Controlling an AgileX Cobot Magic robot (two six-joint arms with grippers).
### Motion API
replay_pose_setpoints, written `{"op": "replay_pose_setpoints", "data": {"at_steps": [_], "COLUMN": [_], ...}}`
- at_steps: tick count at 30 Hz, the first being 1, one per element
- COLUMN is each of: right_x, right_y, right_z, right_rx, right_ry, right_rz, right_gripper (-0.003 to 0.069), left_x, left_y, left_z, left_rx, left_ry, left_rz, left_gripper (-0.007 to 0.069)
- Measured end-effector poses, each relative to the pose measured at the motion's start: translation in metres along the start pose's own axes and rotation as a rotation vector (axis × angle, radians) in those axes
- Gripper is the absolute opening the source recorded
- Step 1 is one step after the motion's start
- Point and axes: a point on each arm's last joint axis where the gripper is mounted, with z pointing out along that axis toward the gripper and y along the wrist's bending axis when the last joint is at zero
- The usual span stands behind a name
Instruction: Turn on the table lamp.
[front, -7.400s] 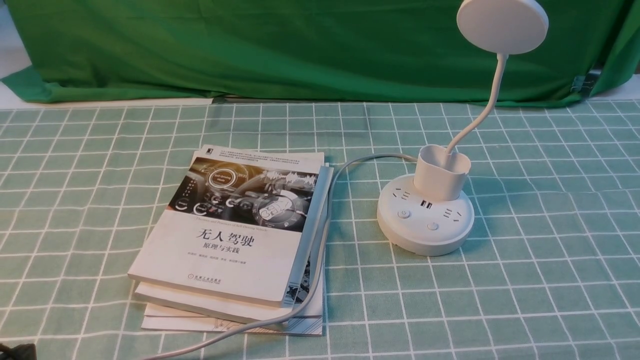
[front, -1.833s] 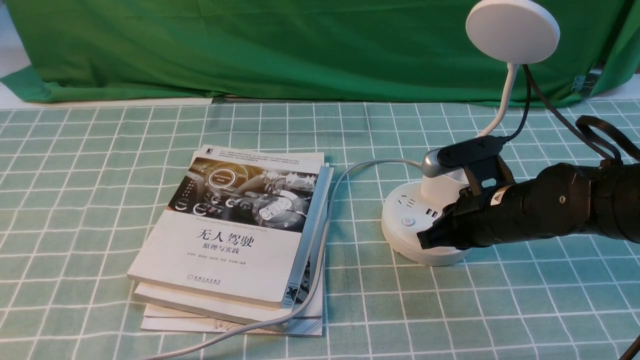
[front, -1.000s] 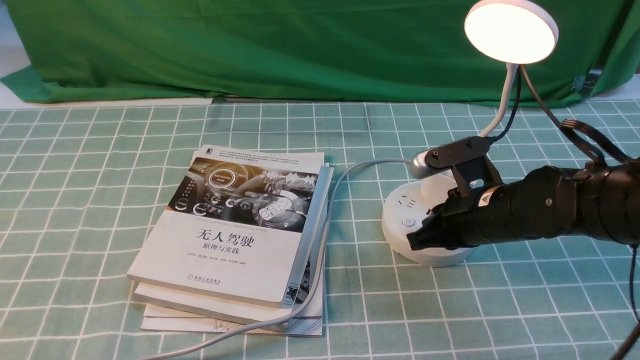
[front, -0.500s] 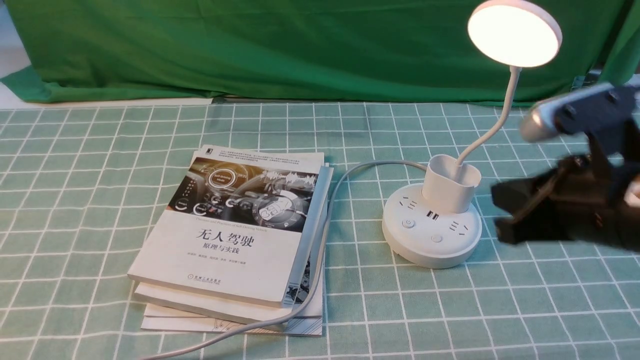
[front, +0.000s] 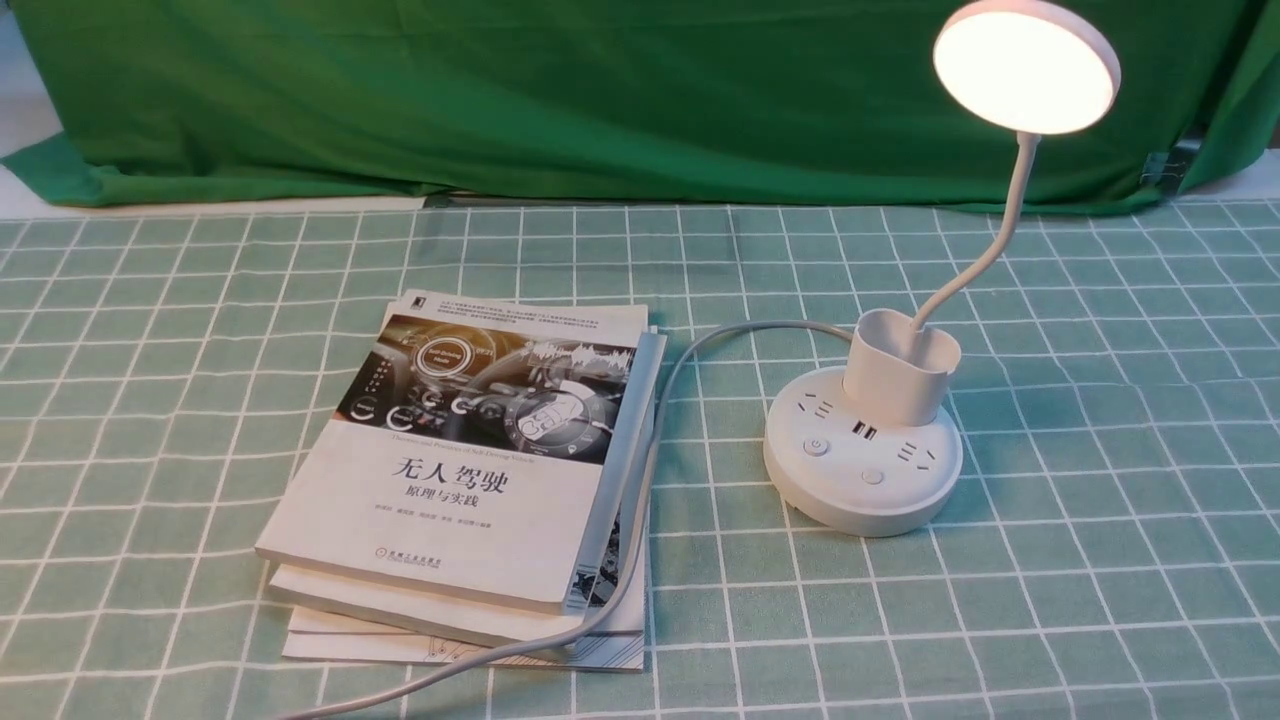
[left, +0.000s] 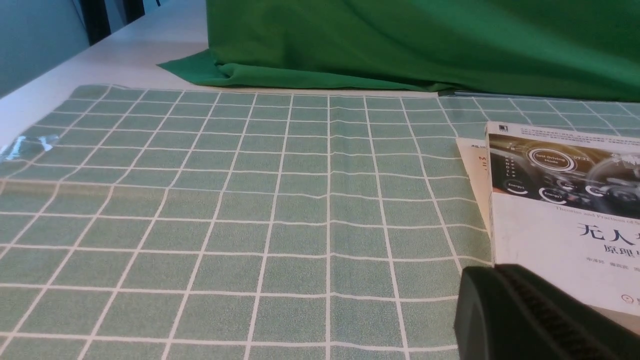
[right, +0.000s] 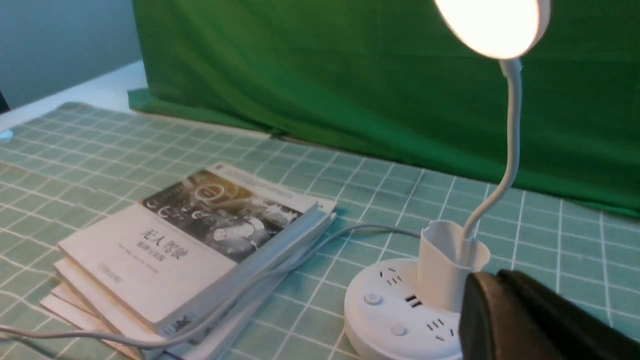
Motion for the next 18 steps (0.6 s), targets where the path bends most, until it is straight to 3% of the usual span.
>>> {"op": "replay_pose_setpoints", "data": {"at_steps": [11,15,18], "right_x": [0.032,0.042,0.057], "right_y": [-0.001,-0.007,-0.016], "right_z": [-0.018,-0.013,-0.009], "right_rx": [0.021,0.103,0.220], "right_ry": [-0.042,-0.058,-0.068], "right_rz": [-0.097,-0.138,-0.114], "right_gripper": [0.0088,0.0106,0.0116], "left_x": [0.000,0.000,0.000], "left_y": [0.000,0.000,0.000], "left_z": [0.000,0.000,0.000], "left_rx": [0.000,0.000,0.000], "left_ry": [0.000,0.000,0.000], "left_rz": [0.000,0.000,0.000], "left_gripper": [0.0021,0.0021,0.0021]}}
